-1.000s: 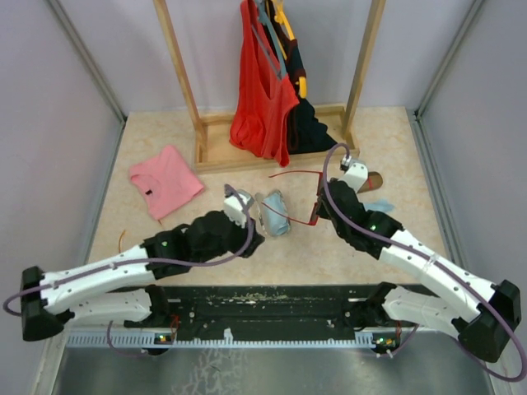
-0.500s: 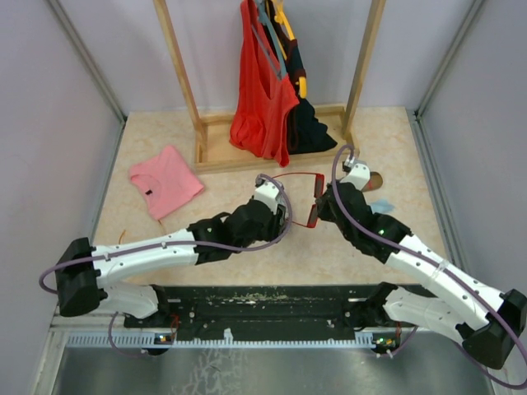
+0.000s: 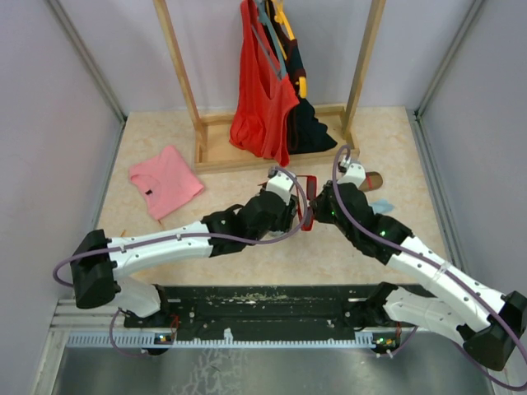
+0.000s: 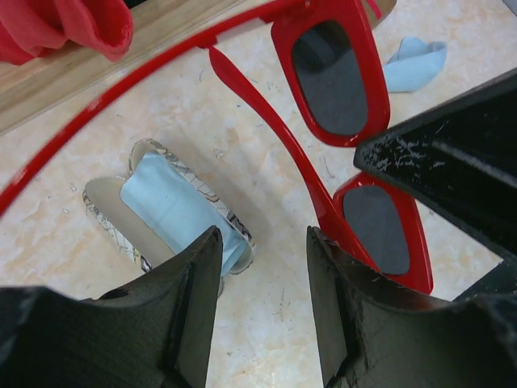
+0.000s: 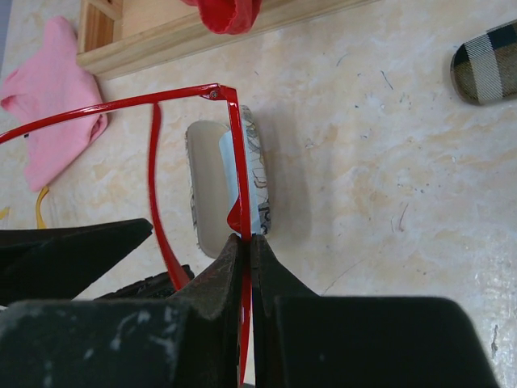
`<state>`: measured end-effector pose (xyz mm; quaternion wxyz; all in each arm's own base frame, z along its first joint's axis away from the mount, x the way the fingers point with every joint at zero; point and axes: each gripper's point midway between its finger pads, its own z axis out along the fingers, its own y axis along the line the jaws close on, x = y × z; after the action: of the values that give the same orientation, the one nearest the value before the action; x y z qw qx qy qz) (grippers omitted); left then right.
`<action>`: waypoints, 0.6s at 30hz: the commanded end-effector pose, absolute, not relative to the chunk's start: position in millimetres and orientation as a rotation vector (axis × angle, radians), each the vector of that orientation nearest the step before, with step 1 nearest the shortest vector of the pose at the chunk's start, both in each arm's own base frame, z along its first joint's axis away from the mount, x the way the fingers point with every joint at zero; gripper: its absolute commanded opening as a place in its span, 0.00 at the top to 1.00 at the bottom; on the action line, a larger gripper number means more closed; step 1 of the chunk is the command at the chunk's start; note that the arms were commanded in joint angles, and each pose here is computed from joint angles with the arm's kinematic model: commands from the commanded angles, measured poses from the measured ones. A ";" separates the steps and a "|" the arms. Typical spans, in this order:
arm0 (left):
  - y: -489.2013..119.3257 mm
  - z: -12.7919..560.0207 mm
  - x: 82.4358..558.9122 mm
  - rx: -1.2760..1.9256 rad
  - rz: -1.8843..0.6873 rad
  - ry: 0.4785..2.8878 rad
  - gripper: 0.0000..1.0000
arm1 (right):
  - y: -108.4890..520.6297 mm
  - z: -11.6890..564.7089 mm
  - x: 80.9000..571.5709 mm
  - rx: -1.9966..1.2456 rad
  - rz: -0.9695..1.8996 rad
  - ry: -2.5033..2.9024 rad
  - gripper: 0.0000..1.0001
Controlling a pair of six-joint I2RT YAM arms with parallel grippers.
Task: Organize the sunglasses
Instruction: Fold the sunglasses at the center of the board.
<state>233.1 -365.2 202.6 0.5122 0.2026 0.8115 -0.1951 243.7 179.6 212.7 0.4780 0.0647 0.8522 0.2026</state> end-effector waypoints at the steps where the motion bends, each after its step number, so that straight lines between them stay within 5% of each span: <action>1: -376.4 220.4 241.6 0.477 -0.474 1.906 0.47 | 187.6 224.8 245.6 0.148 0.570 2.039 1.00; 18: -392.4 206.9 242.9 0.520 -0.472 1.933 0.48 | 198.7 215.2 242.2 0.113 0.617 2.070 1.00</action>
<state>243.3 -379.7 197.3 0.5133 0.2130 0.8122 -0.1777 236.5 188.1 202.0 0.4569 0.0474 0.8607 0.2194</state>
